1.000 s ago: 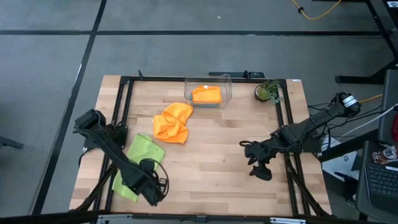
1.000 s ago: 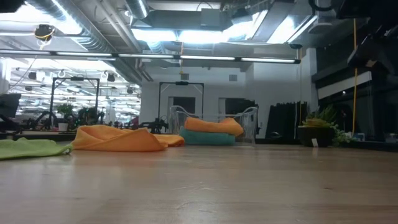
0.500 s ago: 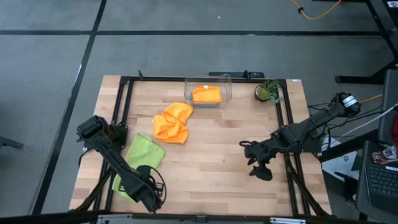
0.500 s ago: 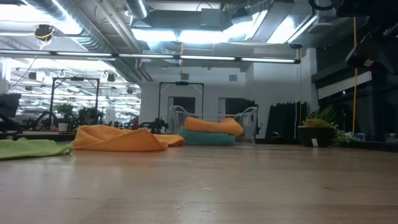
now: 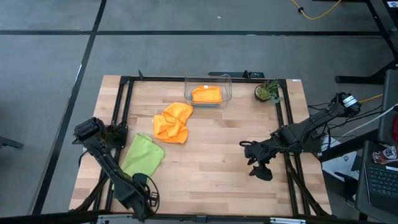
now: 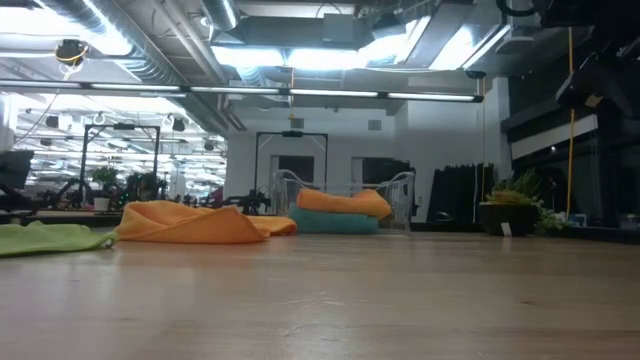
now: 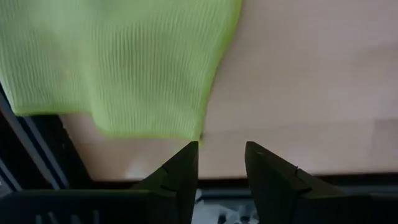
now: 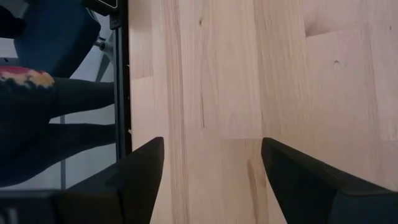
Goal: Fold microfiber towels
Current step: Fold the green microfiber cloth
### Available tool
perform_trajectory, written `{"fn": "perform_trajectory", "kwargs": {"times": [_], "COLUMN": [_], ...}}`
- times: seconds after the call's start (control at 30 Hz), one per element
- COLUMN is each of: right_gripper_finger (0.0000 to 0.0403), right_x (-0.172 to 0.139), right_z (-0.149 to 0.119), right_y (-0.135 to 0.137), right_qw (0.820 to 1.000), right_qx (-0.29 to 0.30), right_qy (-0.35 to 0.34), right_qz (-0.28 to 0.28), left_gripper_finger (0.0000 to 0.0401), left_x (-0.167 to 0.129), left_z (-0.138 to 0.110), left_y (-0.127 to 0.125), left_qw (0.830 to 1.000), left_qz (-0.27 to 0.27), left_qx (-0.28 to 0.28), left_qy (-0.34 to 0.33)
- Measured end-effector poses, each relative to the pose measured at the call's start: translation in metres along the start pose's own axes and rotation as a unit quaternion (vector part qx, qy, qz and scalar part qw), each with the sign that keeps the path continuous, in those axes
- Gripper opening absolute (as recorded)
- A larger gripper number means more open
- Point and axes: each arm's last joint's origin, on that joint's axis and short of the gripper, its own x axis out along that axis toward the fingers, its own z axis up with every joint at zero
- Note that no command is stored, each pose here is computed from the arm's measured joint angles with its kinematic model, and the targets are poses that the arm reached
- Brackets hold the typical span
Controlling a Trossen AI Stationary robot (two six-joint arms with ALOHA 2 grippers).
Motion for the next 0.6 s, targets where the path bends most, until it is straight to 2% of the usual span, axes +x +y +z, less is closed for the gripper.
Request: {"fn": "perform_trajectory", "kwargs": {"times": [0.13,0.43,0.6], "right_gripper_finger": [0.0272,0.0272,0.0272], "right_x": [0.000,0.000,0.000], "right_z": [0.000,0.000,-0.001], "right_y": [0.000,0.000,0.001], "right_qw": [1.000,1.000,1.000], "right_qx": [0.001,0.001,0.001], "right_qy": [0.000,0.001,0.015], "right_qz": [0.000,0.000,0.017], "left_gripper_finger": [0.0141,0.0224,0.0227], "left_x": [0.006,0.040,0.048], "left_z": [-0.006,-0.009,-0.010], "left_y": [0.005,-0.005,-0.007], "left_qw": [1.000,0.999,0.998], "left_qz": [0.010,0.041,0.048], "left_qx": [0.003,-0.002,-0.034], "left_qy": [-0.001,-0.016,-0.017]}}
